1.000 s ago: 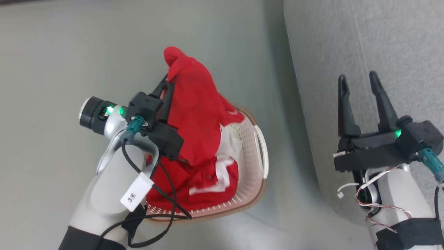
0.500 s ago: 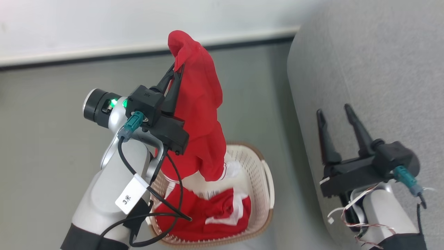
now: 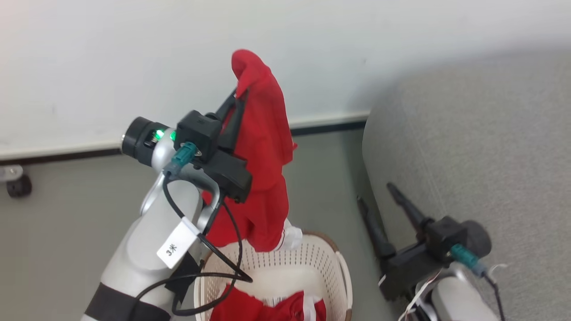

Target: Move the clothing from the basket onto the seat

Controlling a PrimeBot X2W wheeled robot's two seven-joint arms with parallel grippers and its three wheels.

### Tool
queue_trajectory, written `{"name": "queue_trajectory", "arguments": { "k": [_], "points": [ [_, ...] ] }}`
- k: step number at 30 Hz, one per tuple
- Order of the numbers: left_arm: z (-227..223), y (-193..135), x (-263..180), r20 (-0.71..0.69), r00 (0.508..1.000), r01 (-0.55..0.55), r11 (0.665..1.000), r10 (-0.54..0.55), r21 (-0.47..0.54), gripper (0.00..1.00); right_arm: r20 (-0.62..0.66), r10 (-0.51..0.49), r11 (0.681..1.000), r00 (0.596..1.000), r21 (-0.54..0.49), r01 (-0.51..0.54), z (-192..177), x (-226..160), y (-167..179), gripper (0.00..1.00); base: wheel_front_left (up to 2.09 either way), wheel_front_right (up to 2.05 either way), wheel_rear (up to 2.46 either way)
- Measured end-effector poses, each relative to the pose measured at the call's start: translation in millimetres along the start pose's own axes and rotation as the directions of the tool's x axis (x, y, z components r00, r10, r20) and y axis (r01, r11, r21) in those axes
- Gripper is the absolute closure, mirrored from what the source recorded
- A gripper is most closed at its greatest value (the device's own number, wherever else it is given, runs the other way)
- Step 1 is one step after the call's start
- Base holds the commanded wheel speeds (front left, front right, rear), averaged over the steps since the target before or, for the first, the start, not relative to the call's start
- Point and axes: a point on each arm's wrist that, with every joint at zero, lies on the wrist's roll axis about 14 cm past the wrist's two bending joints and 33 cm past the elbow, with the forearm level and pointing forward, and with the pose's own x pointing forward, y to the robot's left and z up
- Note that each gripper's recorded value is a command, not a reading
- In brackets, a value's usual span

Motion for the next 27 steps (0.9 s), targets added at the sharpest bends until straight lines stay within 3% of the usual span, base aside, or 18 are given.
{"name": "queue_trajectory", "arguments": {
  "k": [15,27],
  "points": [
    [60.4,-65.2,-13.9,0.076,0.988,0.132,0.99,-0.136,0.054,1.0,0.004,0.198,0.978,0.98,-0.07,-0.197,14.9,-20.3,69.3,0.0,0.0,0.0,0.0],
    [71.7,-97.1,-19.3,0.068,0.975,0.205,0.976,-0.21,0.072,1.0,-0.06,0.288,0.957,0.956,-0.025,-0.29,-0.6,-19.8,98.3,0.0,0.0,0.0,0.0]
  ]
}}
